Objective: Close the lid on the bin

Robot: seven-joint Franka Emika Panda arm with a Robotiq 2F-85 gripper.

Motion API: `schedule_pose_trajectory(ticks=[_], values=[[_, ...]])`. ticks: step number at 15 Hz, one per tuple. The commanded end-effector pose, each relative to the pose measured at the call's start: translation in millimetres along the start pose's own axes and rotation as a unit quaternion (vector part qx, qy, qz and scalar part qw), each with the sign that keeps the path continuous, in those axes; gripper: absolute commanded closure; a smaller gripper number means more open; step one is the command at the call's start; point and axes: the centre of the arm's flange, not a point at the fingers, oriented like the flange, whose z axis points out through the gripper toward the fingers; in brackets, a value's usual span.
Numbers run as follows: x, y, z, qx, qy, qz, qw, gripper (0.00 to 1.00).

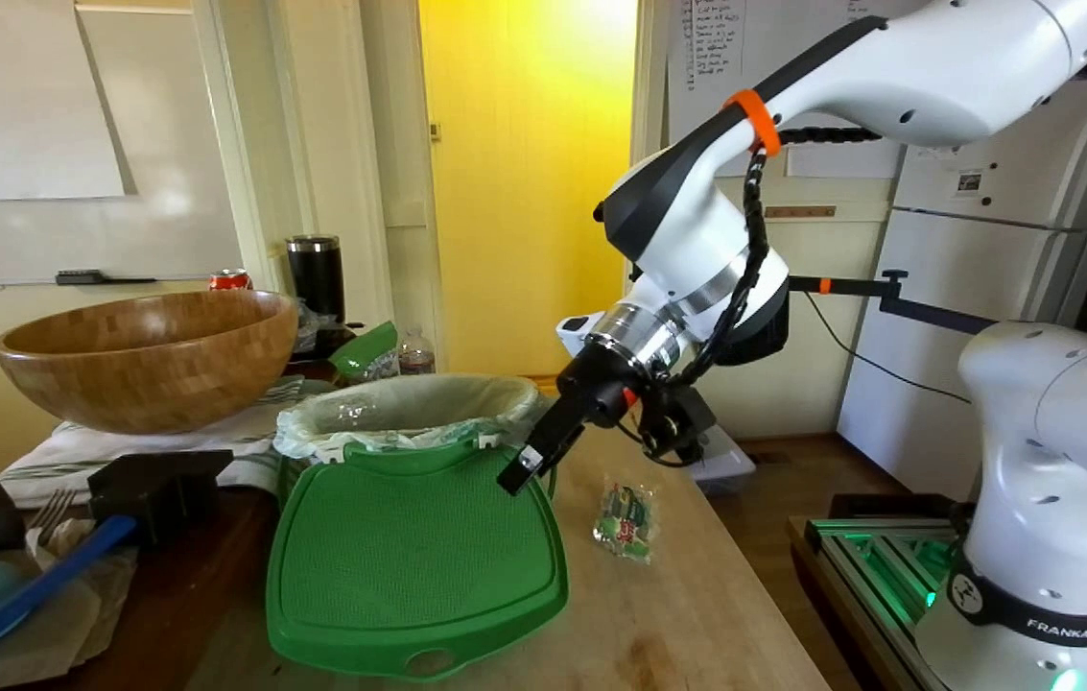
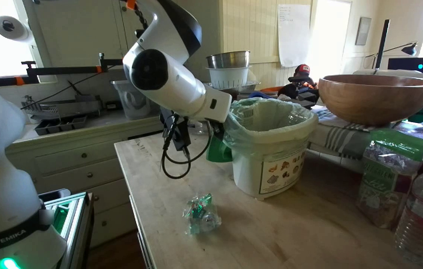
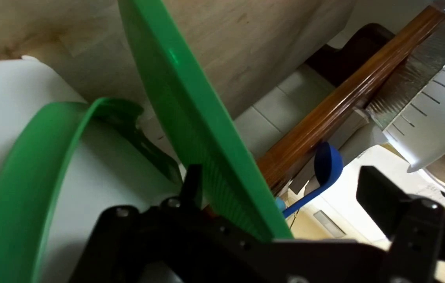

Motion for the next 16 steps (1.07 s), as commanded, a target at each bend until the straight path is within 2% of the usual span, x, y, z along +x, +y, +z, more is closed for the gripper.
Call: schedule_pose_trajectory(ticks=[1,8,12,16], values=[[5,10,-23,-0.022,-0.009,-0.022,0.9995,0.00],[24,52,-59,-0.088,-0.004,-0.028,0.9957,0.00],[14,71,-63,-0.113,-0.024,-0.028,0.9929,0.00],[-2,92,-50,-0.116,-0.044,-0.014,0.9922,0.00]])
